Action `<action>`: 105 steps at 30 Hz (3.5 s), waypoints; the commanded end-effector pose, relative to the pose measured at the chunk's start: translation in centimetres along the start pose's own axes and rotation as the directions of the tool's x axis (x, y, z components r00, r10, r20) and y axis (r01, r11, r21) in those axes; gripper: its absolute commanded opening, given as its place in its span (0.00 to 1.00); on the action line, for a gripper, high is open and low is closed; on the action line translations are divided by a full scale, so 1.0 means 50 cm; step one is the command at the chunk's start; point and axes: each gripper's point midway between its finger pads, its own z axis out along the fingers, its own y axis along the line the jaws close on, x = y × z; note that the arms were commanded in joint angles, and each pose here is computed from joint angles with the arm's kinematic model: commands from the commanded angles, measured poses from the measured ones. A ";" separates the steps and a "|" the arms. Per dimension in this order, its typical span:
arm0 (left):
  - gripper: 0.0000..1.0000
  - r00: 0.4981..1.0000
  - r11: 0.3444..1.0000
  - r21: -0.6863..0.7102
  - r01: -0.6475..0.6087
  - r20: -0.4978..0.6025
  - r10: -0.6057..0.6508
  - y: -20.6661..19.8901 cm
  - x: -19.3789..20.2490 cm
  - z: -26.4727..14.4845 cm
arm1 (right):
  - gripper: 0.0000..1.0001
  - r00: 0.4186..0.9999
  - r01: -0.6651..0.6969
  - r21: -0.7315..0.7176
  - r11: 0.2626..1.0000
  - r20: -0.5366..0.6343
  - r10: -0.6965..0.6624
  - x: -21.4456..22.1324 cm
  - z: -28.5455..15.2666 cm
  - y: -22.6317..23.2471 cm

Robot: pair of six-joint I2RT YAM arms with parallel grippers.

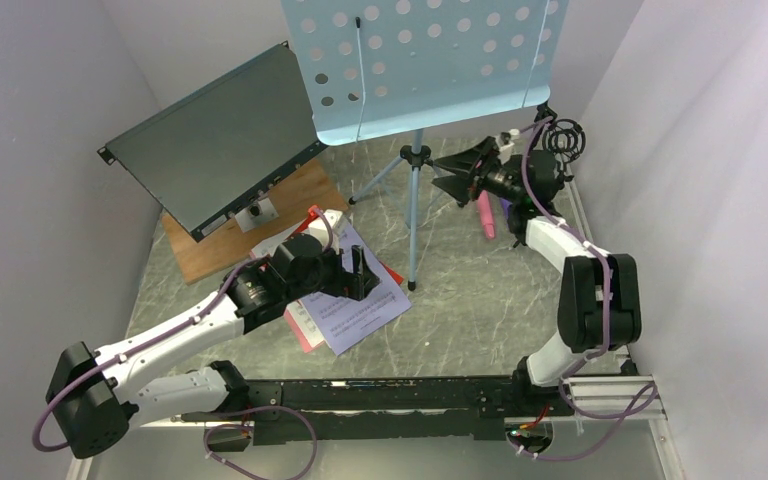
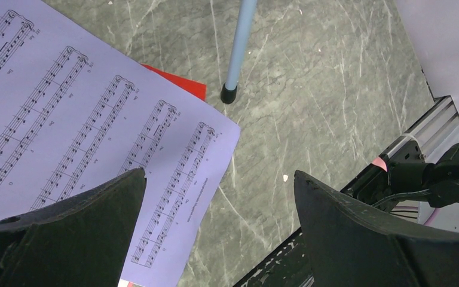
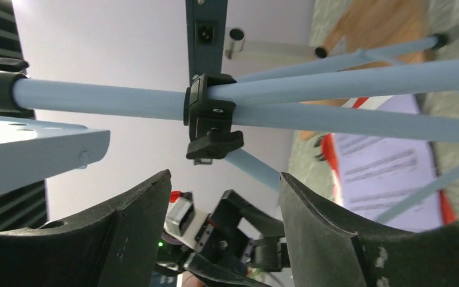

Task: Pack up the instrument practice props
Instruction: Unscrew the knob on the music stand.

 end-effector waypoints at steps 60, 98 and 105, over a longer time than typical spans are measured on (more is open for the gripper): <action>0.99 0.997 1.000 0.013 0.009 0.074 -0.010 -0.013 -0.039 -0.030 | 0.47 0.725 0.671 -0.283 0.685 0.060 -0.686 0.004 0.053 0.057; 0.99 0.998 1.000 0.023 0.000 0.057 -0.001 -0.024 -0.044 -0.011 | 0.64 0.340 0.940 -0.054 0.338 0.253 -0.906 0.039 -0.013 0.048; 0.99 0.998 1.000 0.020 0.009 0.062 -0.011 -0.022 -0.043 -0.017 | 0.60 0.291 0.955 -0.019 0.297 0.263 -0.920 0.012 0.017 0.056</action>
